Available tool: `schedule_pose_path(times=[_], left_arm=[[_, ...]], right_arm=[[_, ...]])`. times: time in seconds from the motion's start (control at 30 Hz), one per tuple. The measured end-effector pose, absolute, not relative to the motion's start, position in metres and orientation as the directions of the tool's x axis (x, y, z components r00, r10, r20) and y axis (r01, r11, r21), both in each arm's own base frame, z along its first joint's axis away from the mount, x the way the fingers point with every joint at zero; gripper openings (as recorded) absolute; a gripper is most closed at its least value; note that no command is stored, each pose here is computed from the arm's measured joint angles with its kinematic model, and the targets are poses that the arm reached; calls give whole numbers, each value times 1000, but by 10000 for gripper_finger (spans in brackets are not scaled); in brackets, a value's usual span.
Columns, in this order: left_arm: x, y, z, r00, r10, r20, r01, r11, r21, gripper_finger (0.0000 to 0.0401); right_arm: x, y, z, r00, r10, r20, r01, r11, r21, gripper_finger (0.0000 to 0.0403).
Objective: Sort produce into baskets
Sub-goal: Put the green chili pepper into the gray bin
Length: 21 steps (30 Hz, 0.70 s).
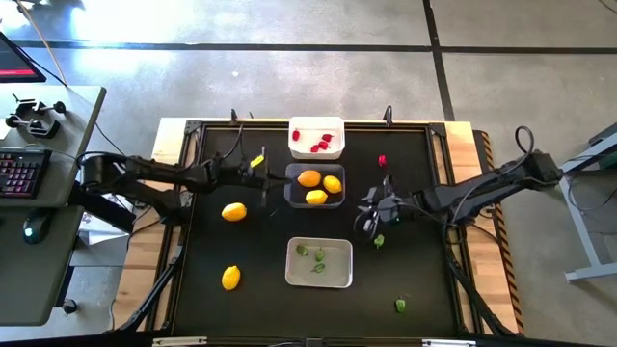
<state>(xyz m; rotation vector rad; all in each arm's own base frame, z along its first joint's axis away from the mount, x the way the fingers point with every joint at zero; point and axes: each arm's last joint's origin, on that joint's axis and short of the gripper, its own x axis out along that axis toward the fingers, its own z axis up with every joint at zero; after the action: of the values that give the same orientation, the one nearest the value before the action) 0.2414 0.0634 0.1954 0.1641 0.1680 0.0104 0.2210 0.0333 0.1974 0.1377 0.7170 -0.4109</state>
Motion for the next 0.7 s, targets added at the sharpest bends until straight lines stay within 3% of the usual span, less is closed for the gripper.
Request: schedule_pose_path(times=[0.33,0.7], left_arm=[[217,32,160,986,35,-161,-16,993,120,1],[217,8,157,985,-12,-171,34,992,123,0]], right_arm=[[200,54,184,548,-194,-813,465,879,103,212],[188,77,181,483,-31,-875,425,882,203,229]])
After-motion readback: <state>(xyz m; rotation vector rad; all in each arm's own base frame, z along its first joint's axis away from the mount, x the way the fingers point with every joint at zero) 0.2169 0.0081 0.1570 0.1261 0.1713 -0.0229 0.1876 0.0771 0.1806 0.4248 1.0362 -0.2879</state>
